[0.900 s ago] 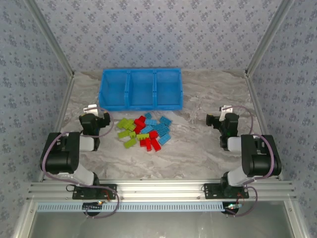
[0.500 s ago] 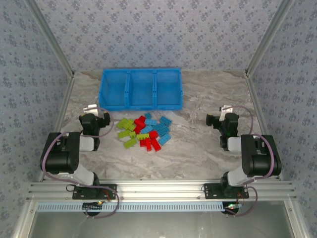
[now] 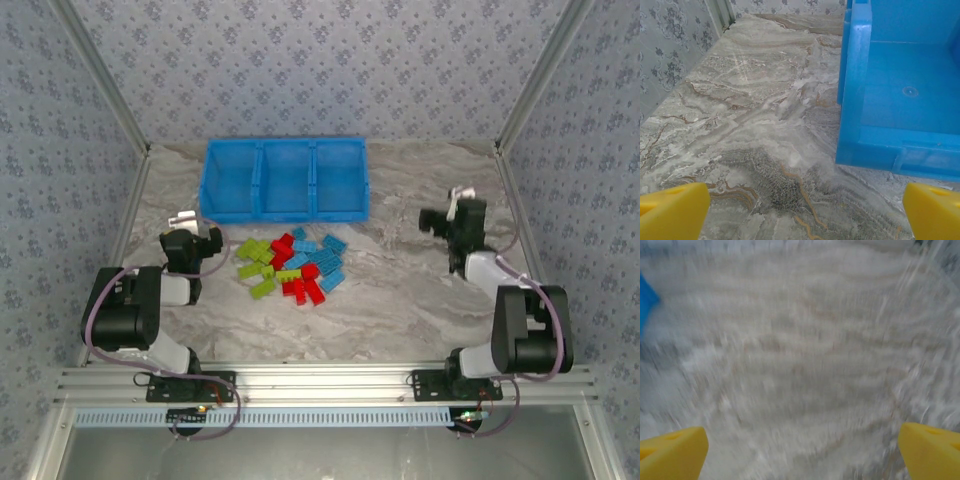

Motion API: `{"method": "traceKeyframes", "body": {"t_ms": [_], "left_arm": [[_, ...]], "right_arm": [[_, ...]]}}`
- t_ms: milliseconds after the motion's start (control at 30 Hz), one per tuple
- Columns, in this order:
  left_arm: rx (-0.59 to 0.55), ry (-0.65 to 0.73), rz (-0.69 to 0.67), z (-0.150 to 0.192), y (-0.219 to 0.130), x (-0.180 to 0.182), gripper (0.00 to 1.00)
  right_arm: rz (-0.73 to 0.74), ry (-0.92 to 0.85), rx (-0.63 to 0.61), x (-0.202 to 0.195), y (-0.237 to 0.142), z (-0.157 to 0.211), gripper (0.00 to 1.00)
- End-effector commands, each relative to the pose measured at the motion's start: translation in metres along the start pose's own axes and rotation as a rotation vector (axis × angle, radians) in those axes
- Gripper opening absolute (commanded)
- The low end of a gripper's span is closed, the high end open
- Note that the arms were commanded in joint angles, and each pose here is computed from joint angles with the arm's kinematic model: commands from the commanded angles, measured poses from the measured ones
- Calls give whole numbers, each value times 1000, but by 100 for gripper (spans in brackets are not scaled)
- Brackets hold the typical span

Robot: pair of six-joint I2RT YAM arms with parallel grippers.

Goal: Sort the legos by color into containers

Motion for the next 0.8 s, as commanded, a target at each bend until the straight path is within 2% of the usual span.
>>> {"method": "traceKeyframes", "body": {"t_ms": [0,167,267,400,567,667,767], "left_arm": [[-82,-20,7,-13,-13,-1,99],[-146,1,-27,-37,-45,-8,99],[-71,-82,-3,-62,-65,-19,99],[157,-201,91,-84,-94,-47,99],[525,-172,240,-71,-125,-94,98],[730,-129,191,-54,-124,-100,93],[846,-105,131,-38,-104,-95,88]], "right_arm": [[-19,60,172,19,-31,-19,100],[-213,25,266,76,-63,-30,100],[-306,-17,270,109,-88,-32,100],[-393,-74,334,147,-110,-25,100],[-499,-143,402,192,-127,-11,100],[-556,-164,420,206,-132,-9,100],[-572,-171,435,208,-132,-6,100]]}}
Point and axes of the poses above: each hand's point on the last joint's axis, 136 mm out from that joint toward the fingers, its own y axis out along the fingers, its own x axis along the line the jaws close on, z = x × y, the point moved 9 cm from there along -y, back along the fingers, and after that the axes turned 7 degrees about -y, right-handed, at the moved point
